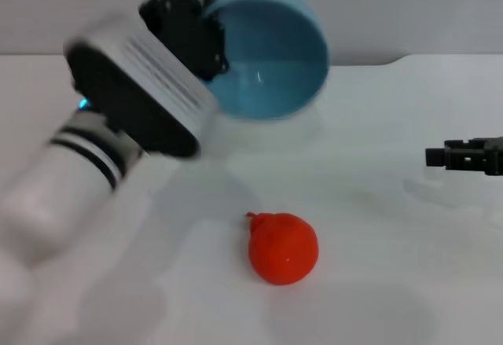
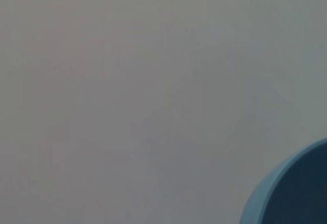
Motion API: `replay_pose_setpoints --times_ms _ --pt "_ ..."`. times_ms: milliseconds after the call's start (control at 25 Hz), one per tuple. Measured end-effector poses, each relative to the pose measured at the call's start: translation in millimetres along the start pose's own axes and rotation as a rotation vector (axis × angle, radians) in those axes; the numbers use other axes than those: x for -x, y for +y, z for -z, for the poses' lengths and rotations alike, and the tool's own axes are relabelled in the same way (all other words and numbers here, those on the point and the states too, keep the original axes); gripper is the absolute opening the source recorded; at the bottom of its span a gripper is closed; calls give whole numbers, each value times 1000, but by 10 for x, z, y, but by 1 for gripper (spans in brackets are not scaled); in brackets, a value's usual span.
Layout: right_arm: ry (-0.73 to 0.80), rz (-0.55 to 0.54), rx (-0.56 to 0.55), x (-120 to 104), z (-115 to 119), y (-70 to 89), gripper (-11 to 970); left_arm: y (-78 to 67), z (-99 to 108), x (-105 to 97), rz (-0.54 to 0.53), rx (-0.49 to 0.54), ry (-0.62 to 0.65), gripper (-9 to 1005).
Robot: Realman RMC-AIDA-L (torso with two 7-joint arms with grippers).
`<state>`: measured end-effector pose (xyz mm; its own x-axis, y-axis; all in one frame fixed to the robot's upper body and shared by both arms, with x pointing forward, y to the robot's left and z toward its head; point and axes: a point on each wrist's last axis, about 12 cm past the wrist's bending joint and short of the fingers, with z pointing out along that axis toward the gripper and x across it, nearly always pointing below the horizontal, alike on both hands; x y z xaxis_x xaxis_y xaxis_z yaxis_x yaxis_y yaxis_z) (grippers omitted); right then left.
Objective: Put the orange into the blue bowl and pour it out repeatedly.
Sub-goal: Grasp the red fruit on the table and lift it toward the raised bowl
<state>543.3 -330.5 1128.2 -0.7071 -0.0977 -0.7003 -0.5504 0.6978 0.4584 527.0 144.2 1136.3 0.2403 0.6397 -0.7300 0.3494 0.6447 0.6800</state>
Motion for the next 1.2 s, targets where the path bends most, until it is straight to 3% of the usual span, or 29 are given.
replay_pose_setpoints --times_ms 200,240,280,480,560,800,1200 --pt "27 20 27 26 -88 44 558 248 -94 -112 383 -346 88 -2" --pt "39 29 34 32 -116 60 558 358 -133 -151 495 -438 140 -2" --pt "50 39 39 41 -139 74 558 358 -133 -151 495 -438 140 -2" --pt "104 109 36 99 -316 140 558 571 -184 -227 674 -631 308 -2" --pt "118 126 40 102 -355 160 559 658 -193 -253 717 -649 376 -2" --pt "264 224 97 83 -665 305 559 912 -21 -429 805 -698 764 -1" --pt "313 326 231 171 -1184 582 570 1172 279 -710 897 -573 891 -1"
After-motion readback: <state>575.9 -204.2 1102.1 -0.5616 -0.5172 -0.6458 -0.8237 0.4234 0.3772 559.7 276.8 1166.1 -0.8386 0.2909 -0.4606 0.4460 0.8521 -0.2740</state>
